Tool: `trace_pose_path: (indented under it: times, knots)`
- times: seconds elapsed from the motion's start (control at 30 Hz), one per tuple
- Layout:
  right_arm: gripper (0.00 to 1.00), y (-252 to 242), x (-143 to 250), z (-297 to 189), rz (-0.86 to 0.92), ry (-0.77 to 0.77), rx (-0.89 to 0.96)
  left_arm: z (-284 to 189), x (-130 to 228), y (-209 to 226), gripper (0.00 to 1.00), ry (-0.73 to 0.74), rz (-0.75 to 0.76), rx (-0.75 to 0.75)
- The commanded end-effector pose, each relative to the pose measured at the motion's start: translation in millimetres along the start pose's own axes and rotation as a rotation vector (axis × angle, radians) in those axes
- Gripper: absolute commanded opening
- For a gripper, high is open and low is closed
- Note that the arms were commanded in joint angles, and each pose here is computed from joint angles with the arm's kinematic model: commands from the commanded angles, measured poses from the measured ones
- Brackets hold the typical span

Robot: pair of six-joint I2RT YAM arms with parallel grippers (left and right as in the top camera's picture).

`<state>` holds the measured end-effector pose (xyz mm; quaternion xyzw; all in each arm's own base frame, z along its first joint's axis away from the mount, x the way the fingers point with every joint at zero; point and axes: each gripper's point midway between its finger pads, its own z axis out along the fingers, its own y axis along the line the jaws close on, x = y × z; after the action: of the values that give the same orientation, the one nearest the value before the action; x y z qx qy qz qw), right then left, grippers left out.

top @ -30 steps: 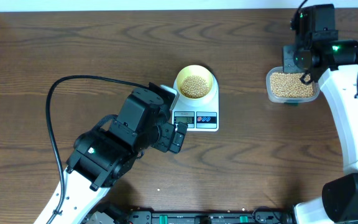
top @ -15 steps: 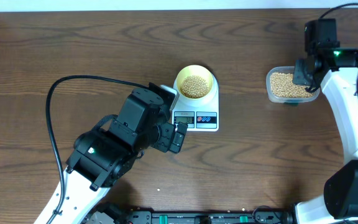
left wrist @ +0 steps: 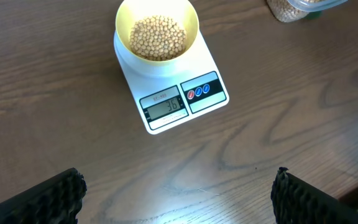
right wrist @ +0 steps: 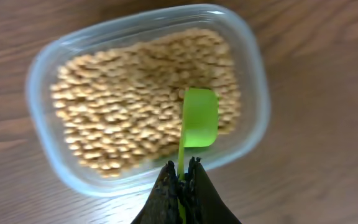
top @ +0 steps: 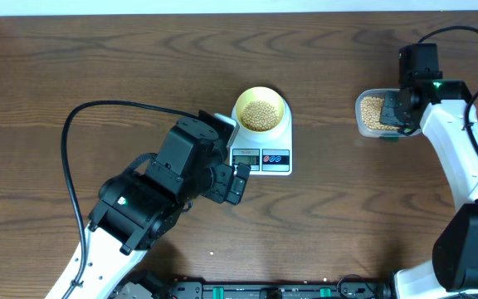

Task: Scoop item into bowl and weigh 50g on scale
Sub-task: 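Move the empty scoop back into the soybean tub with the right gripper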

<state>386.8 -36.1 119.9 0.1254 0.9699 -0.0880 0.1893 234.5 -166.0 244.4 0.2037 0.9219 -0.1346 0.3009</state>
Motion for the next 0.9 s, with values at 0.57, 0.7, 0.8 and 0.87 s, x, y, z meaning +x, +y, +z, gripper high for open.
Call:
trace_pose_path:
  times: [0.57, 0.7, 0.8, 0.87]
  knots:
    - [0.01, 11.1, 3.0, 1.5, 0.186, 0.097, -0.401, -6.7, -6.7, -0.7, 0.98, -0.026, -0.007, 0.005]
    - [0.01, 14.0, 4.7, 5.6, 0.202, 0.126, -0.481, -6.7, -6.7, -0.7, 0.98, -0.026, -0.007, 0.005]
    - [0.01, 17.0, 6.4, 13.0, 0.216, 0.155, -0.549, -6.7, -6.7, -0.7, 0.98, -0.026, -0.007, 0.004]
    - [0.01, 18.1, 4.6, 16.8, 0.221, 0.157, -0.589, -6.7, -6.7, -0.7, 0.98, -0.026, -0.008, 0.005]
